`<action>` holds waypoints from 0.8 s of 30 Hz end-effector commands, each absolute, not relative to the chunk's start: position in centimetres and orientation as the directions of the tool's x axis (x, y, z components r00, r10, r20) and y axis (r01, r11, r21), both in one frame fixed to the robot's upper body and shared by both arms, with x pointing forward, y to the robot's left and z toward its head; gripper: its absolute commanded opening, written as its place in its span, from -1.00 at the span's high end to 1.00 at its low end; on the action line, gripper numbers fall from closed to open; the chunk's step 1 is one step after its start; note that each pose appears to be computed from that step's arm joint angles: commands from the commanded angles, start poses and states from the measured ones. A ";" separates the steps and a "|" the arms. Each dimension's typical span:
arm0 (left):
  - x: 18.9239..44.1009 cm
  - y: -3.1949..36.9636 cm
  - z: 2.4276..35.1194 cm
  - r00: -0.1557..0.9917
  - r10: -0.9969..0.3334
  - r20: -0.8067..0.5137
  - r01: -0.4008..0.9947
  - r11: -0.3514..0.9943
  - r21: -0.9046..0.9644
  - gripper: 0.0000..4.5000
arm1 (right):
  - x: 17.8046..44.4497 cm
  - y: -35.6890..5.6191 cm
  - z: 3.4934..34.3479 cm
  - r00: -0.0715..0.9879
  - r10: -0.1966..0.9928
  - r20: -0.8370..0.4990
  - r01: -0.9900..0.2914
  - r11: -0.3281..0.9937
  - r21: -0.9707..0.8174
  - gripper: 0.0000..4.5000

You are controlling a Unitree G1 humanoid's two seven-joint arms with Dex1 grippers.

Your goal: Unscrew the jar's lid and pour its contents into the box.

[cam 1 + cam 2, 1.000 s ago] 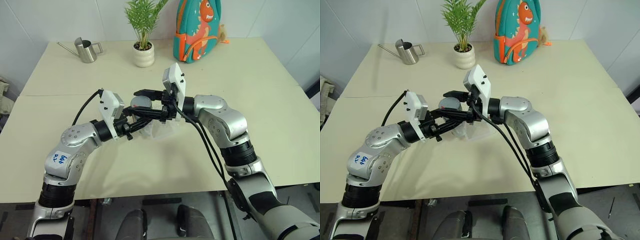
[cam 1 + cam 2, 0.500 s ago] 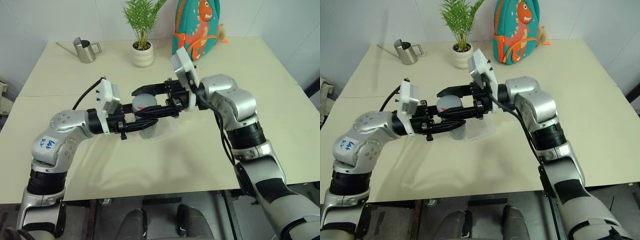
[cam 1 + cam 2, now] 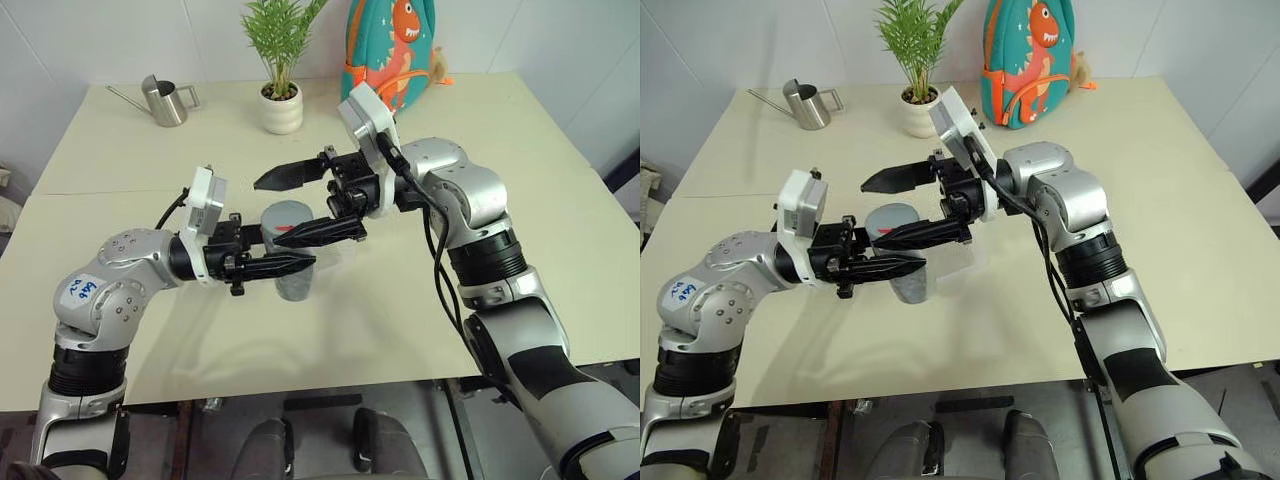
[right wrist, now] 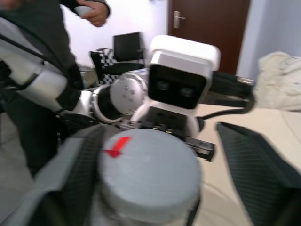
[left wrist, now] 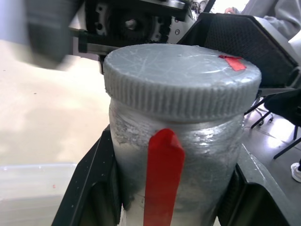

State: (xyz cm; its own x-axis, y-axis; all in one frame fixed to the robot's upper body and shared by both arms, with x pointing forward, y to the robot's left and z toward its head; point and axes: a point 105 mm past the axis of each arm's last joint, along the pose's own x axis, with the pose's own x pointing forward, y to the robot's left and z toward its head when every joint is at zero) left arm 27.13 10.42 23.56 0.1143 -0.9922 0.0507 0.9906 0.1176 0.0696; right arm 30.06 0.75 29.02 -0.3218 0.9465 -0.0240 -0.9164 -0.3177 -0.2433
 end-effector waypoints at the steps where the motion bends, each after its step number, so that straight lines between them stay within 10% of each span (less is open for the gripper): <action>1: 25.8 9.8 24.7 0.057 -0.995 0.076 0.983 0.069 0.170 0.13 | 30.9 -0.8 30.8 -0.225 0.972 0.063 -0.931 -0.196 -0.307 -0.99; 24: 29.3 10.3 24.1 0.266 -0.961 0.071 0.921 0.275 0.274 0.13 | 28.4 1.6 29.4 -0.171 0.983 0.061 -0.929 -0.140 -0.342 -0.99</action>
State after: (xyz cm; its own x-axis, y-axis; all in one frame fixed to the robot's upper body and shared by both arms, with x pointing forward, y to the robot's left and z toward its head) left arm 29.52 10.08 23.21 0.2605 -0.9637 0.0590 0.9378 0.2671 0.2218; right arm 29.01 1.80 28.29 -0.1642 0.9857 0.0368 -0.9411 -0.1454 -0.3052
